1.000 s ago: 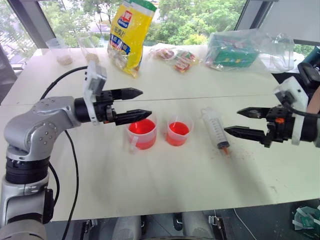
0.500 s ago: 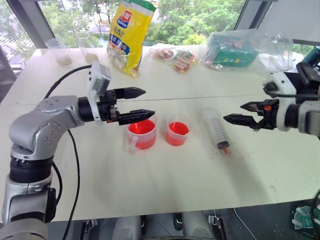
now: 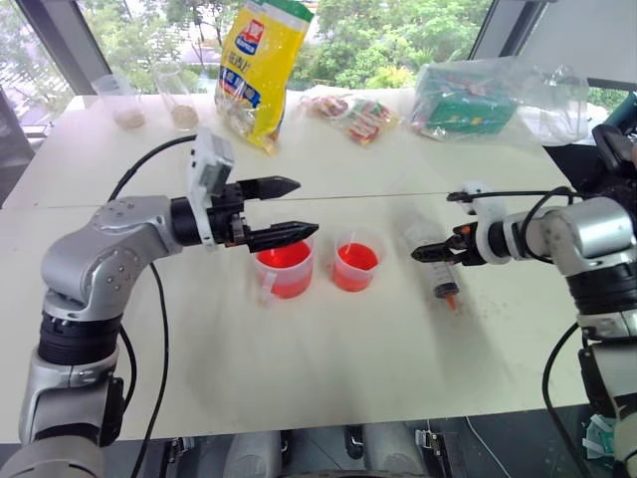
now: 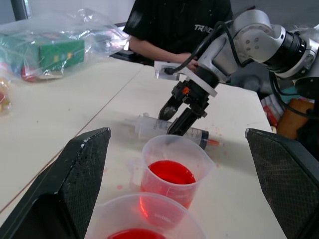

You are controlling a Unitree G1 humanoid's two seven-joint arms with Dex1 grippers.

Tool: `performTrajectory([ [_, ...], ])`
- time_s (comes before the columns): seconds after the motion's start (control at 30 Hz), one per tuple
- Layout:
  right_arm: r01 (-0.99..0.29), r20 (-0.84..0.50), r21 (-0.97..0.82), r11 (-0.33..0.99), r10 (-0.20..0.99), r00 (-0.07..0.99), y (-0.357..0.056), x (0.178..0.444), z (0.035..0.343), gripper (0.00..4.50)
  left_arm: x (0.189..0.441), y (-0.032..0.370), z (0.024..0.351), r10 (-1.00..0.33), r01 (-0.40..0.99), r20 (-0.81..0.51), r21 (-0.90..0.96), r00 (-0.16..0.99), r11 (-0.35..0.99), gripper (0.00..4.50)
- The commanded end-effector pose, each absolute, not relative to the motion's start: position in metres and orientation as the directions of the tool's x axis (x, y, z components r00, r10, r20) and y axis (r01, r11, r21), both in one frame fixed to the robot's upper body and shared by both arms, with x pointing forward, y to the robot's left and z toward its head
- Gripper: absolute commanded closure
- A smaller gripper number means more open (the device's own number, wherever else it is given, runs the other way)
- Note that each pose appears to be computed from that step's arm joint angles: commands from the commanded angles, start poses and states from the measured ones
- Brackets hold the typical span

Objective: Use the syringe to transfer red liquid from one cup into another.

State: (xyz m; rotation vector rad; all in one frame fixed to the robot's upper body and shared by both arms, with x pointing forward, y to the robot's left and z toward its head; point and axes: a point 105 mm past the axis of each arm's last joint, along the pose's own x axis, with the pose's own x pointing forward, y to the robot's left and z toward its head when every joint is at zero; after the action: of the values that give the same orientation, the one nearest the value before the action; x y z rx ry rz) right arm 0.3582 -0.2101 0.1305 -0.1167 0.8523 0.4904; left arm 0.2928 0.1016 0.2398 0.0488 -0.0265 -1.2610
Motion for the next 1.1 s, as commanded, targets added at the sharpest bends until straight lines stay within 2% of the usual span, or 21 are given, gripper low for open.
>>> performTrajectory([
  [0.03,-0.49,-0.747,0.06,0.87,0.364,0.556,-0.205,0.364,0.128,0.04,0.286,0.105,0.253,-0.949,0.943,0.021,0.111,0.313,0.314,0.0],
  [0.07,-0.499,-0.752,0.051,0.865,0.362,0.551,-0.203,0.364,0.126,0.04,0.285,0.106,0.252,-0.947,0.941,0.02,0.111,0.32,0.32,0.0],
  [0.17,-0.525,-0.757,0.046,0.85,0.373,0.537,-0.195,0.364,0.123,0.81,0.285,0.11,0.252,-0.944,0.937,0.019,0.113,0.33,0.33,0.0],
  [0.3,-0.565,-0.765,0.009,0.825,0.369,0.527,-0.188,0.363,0.121,2.78,0.29,0.113,0.254,-0.938,0.93,0.024,0.127,0.345,0.345,0.0],
  [0.33,-0.576,-0.767,-0.007,0.817,0.365,0.528,-0.188,0.362,0.121,3.09,0.291,0.113,0.255,-0.938,0.929,0.024,0.132,0.346,0.346,0.0],
  [0.5,-0.589,-0.743,-0.072,0.805,0.351,0.57,-0.19,0.357,0.133,3.17,0.296,0.116,0.258,-0.934,0.921,0.022,0.158,0.357,0.356,0.0],
  [0.67,-0.569,-0.625,-0.164,0.806,0.361,0.692,-0.196,0.356,0.178,3.17,0.303,0.116,0.268,-0.932,0.918,0.03,0.167,0.36,0.36,0.0],
  [0.73,-0.591,-0.445,-0.237,0.771,0.454,0.772,-0.181,0.359,0.22,3.17,0.307,0.118,0.273,-0.932,0.915,0.032,0.179,0.362,0.362,0.0],
  [0.8,-0.613,-0.208,-0.313,0.725,0.578,0.789,-0.157,0.355,0.262,3.17,0.311,0.121,0.276,-0.93,0.911,0.026,0.194,0.366,0.364,0.0],
  [0.9,-0.706,0.06,-0.309,0.637,0.754,0.654,-0.11,0.335,0.296,3.17,0.318,0.13,0.282,-0.922,0.899,0.026,0.212,0.387,0.384,0.0],
  [0.97,-0.731,0.158,-0.297,0.615,0.786,0.597,-0.095,0.327,0.306,3.17,0.319,0.134,0.287,-0.919,0.895,0.033,0.218,0.393,0.39,0.0],
  [1.1,-0.83,0.385,-0.249,0.499,0.837,0.389,-0.057,0.309,0.327,3.17,0.328,0.143,0.3,-0.903,0.87,0.041,0.252,0.427,0.423,0.0],
])
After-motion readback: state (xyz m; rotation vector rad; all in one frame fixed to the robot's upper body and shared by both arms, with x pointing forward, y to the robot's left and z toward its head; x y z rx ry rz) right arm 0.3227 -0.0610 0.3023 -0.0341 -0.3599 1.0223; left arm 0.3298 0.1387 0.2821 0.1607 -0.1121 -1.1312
